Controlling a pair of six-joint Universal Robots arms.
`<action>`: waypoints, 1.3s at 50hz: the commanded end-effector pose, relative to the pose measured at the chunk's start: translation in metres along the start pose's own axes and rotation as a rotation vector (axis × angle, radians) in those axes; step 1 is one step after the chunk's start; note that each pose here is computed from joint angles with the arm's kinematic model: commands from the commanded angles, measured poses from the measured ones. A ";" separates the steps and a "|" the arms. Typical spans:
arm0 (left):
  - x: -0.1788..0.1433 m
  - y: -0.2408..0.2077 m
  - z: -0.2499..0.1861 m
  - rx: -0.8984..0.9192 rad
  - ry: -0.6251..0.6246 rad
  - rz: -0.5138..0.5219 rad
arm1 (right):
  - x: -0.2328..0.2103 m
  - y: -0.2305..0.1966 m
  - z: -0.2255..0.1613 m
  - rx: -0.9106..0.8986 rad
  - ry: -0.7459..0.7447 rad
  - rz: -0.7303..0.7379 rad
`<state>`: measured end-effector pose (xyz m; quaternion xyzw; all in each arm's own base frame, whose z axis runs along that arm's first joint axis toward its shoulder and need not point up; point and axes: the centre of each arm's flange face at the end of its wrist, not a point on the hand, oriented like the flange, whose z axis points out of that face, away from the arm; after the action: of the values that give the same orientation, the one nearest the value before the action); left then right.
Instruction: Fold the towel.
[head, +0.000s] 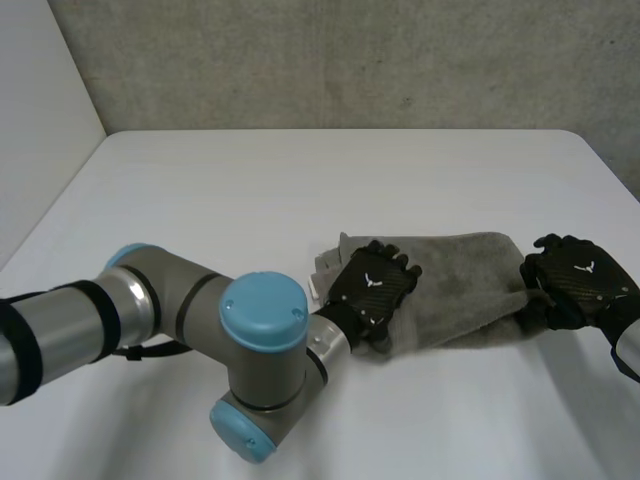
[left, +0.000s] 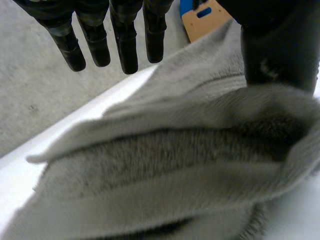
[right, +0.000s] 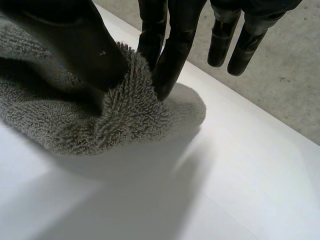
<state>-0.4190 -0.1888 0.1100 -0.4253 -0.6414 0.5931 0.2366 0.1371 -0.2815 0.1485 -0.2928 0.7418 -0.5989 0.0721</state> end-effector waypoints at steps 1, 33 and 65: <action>0.008 0.015 0.002 -0.031 0.014 -0.002 | 0.003 -0.001 0.000 -0.001 0.010 0.000; -0.104 -0.077 -0.039 0.131 -0.258 0.003 | -0.119 -0.081 0.015 0.237 -0.383 -0.225; -0.139 -0.056 -0.047 0.084 -0.373 -0.084 | -0.207 -0.055 0.039 0.194 -0.537 -0.238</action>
<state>-0.3224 -0.2731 0.2012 -0.2710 -0.6667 0.6766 0.1560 0.3441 -0.2088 0.1352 -0.5405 0.5756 -0.5725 0.2208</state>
